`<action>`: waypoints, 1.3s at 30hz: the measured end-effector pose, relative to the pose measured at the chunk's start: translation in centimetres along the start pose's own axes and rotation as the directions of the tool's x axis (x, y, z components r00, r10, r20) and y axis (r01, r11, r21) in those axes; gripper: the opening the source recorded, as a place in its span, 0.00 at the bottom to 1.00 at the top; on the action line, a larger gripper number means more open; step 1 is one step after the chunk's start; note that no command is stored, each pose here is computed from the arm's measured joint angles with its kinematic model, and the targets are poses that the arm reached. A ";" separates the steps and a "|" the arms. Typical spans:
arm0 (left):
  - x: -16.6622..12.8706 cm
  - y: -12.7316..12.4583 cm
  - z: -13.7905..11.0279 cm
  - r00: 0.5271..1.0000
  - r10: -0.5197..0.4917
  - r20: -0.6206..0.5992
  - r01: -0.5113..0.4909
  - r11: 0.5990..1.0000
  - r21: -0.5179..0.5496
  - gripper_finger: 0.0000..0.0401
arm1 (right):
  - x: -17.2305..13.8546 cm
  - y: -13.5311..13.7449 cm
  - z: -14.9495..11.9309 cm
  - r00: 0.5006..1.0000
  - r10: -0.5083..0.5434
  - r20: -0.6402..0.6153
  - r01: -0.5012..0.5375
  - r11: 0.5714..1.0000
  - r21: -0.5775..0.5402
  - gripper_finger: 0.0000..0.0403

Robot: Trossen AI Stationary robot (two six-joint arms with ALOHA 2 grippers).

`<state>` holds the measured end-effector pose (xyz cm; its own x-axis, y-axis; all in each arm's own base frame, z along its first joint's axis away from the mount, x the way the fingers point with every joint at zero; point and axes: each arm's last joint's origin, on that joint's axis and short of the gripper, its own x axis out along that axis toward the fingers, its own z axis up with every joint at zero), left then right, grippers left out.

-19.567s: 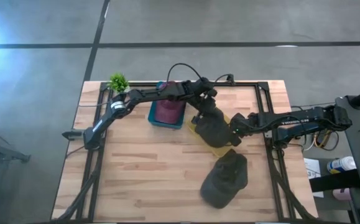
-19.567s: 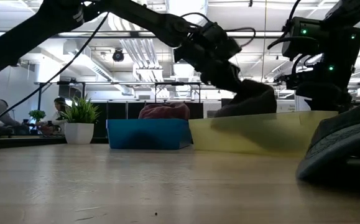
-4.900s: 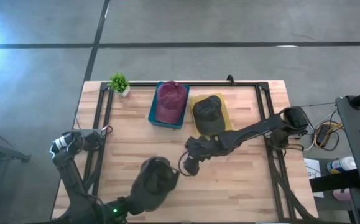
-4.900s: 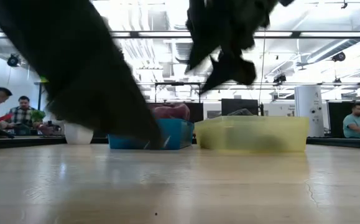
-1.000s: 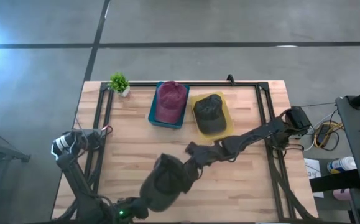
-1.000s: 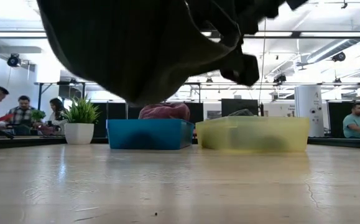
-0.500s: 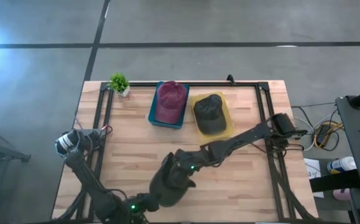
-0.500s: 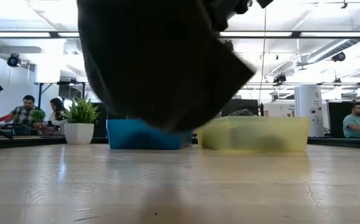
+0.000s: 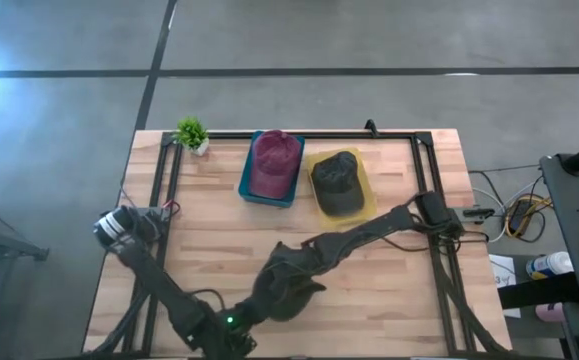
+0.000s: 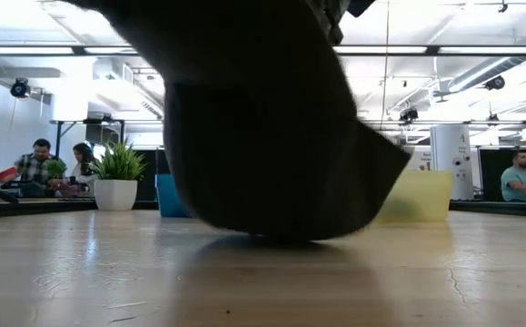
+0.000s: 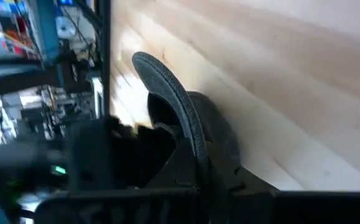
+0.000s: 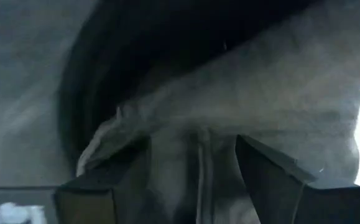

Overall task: Pick & Place hat
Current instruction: Put the black cap into the yellow bin

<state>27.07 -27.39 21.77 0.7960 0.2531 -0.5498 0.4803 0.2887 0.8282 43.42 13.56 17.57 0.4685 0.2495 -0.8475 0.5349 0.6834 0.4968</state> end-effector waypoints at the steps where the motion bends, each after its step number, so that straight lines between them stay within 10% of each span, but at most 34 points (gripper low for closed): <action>1: 0.4 -0.2 -0.3 1.000 0.000 -0.011 -0.001 1.000 -0.005 0.02 | -0.2 0.0 0.0 1.000 -0.010 -0.005 0.010 1.000 -0.005 0.57; 24: 2.7 -1.9 -2.6 0.996 0.001 -0.086 -0.002 1.000 -0.009 0.02 | -4.6 -3.4 0.7 0.916 -0.374 0.143 0.382 0.924 -0.025 0.57; 39: 3.5 -0.7 -2.8 0.995 0.022 -0.102 -0.029 0.997 -0.072 0.02 | -1.6 -2.6 -1.2 0.963 -0.268 0.002 0.267 0.960 -0.089 0.57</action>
<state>28.54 -24.13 18.99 0.7647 0.3521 -0.5397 0.4290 0.3468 0.8341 40.47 12.21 17.37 0.3095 0.0557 -0.9493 0.5759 0.7834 0.2338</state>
